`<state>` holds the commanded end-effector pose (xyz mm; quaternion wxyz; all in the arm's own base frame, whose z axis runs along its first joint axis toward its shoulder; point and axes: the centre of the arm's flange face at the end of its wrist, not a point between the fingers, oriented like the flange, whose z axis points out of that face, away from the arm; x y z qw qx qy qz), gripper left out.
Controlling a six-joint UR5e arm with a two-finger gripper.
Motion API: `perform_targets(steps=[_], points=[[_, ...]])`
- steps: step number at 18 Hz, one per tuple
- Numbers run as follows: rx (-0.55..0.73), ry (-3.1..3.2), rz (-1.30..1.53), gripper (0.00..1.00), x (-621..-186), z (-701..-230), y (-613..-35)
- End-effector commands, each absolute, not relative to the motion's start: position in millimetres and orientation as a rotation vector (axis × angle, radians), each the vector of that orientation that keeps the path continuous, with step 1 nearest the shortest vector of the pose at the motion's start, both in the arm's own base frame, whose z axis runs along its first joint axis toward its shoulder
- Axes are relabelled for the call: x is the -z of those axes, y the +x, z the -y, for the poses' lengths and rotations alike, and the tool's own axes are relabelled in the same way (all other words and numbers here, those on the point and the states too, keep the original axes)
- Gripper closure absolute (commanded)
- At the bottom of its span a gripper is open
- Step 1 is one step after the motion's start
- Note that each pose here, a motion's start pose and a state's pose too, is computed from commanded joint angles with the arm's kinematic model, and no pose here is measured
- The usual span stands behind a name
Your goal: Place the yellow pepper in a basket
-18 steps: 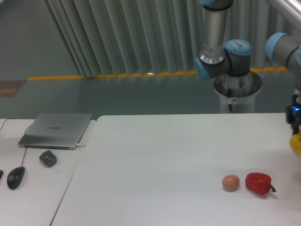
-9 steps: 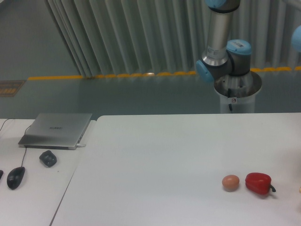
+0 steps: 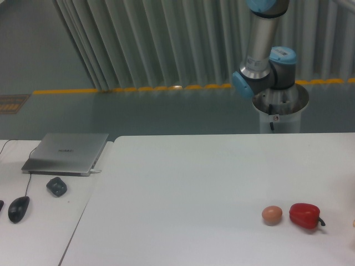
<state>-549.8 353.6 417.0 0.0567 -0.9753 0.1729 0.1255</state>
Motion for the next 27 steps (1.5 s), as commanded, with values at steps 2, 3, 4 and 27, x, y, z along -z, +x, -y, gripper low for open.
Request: perform_targets(steps=[2, 3, 4, 27], points=[[-0.378, -2.959, -0.525, 0.00, -416.2, -353.5, -549.6], [-0.376, -2.959, -0.527, 0.00, -416.1, -354.3, -548.9], [-0.376, -2.958, -0.529, 0.00, -415.5, -355.1, -548.3], [-0.115, -3.123, -0.678, 0.00, -389.7, -464.9, -399.7]])
